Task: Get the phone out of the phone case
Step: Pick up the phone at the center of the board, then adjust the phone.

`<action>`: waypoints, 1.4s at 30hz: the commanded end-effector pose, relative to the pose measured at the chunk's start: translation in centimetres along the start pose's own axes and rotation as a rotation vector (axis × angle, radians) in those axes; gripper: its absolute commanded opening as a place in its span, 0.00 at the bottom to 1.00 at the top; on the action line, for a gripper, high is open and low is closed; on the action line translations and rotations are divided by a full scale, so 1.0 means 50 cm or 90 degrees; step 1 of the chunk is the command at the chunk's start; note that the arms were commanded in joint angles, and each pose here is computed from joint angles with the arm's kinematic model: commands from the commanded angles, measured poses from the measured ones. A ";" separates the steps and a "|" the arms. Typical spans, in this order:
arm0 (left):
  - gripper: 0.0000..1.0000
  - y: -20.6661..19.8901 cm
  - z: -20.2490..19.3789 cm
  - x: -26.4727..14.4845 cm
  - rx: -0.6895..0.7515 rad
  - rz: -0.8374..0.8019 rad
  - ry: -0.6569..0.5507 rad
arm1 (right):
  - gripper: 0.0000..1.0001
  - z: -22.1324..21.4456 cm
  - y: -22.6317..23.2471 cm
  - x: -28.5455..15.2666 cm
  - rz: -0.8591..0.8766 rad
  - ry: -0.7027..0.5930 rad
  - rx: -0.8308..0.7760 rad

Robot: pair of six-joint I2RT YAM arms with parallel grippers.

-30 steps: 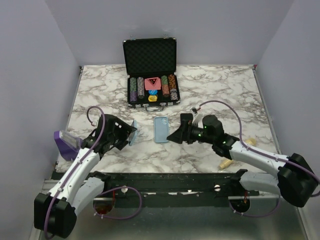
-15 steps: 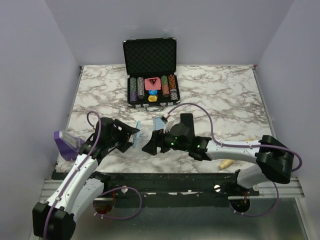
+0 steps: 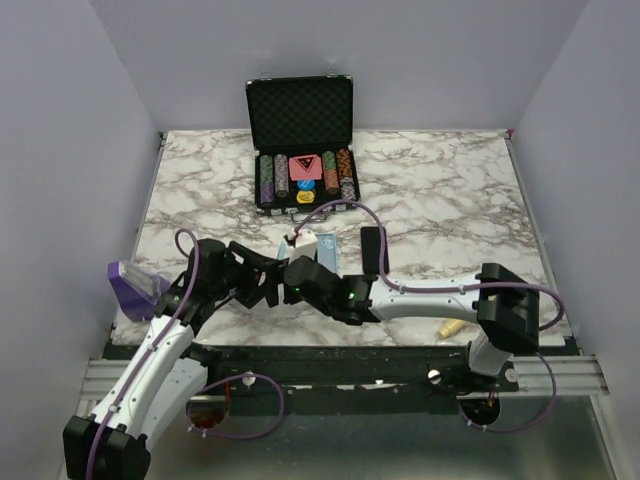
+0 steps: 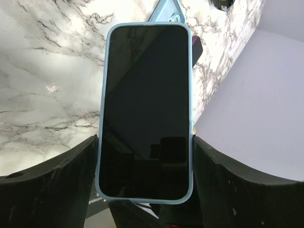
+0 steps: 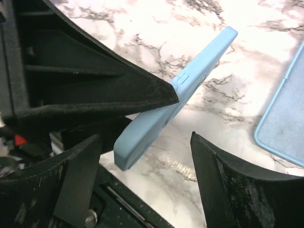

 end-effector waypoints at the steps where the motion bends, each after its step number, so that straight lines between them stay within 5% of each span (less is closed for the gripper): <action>1: 0.00 -0.031 -0.023 -0.014 -0.023 -0.049 0.037 | 0.80 -0.017 -0.041 0.011 -0.154 -0.004 -0.044; 5: 0.00 -0.028 -0.024 -0.014 -0.033 -0.047 0.039 | 0.69 -0.024 -0.016 0.023 -0.173 -0.021 -0.061; 10: 0.00 -0.019 -0.024 -0.010 -0.045 -0.037 0.039 | 0.19 -0.026 -0.005 0.020 -0.212 -0.038 -0.086; 13: 0.00 -0.019 -0.025 -0.010 -0.036 -0.038 0.041 | 0.01 -0.009 -0.020 -0.008 -0.228 -0.056 -0.086; 16: 0.07 -0.027 -0.029 -0.012 -0.005 -0.052 0.049 | 0.01 0.007 -0.042 -0.044 -0.229 -0.071 -0.097; 18: 0.33 -0.039 -0.033 -0.018 0.031 -0.063 0.052 | 0.01 0.016 -0.056 -0.070 -0.222 -0.077 -0.106; 20: 0.47 -0.055 -0.036 -0.028 0.073 -0.076 0.052 | 0.01 0.022 -0.070 -0.097 -0.211 -0.083 -0.119; 28: 0.55 -0.145 -0.045 -0.083 0.252 -0.209 0.019 | 0.01 0.020 -0.150 -0.199 -0.091 -0.049 -0.101; 33: 0.55 -0.199 -0.101 -0.087 0.425 -0.245 0.104 | 0.01 0.012 -0.207 -0.264 0.011 0.015 -0.065; 40: 0.56 -0.239 -0.209 -0.104 0.656 -0.250 0.223 | 0.01 -0.041 -0.160 -0.349 0.143 0.165 -0.047; 41: 0.59 -0.241 -0.224 -0.108 0.689 -0.262 0.241 | 0.01 -0.048 -0.151 -0.360 0.164 0.177 -0.042; 42: 0.77 -0.241 -0.238 -0.110 0.705 -0.270 0.261 | 0.01 -0.049 -0.142 -0.370 0.181 0.182 -0.035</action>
Point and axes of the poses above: each gripper's point midway between its finger pads, its own x axis out along the fingers, its own y axis along the line the jaws close on, z = x × y, the point moved 1 cm from there along -x, back along the fingers, and after that the axes turned 10 degrees about -x, right-handed, at the moved point
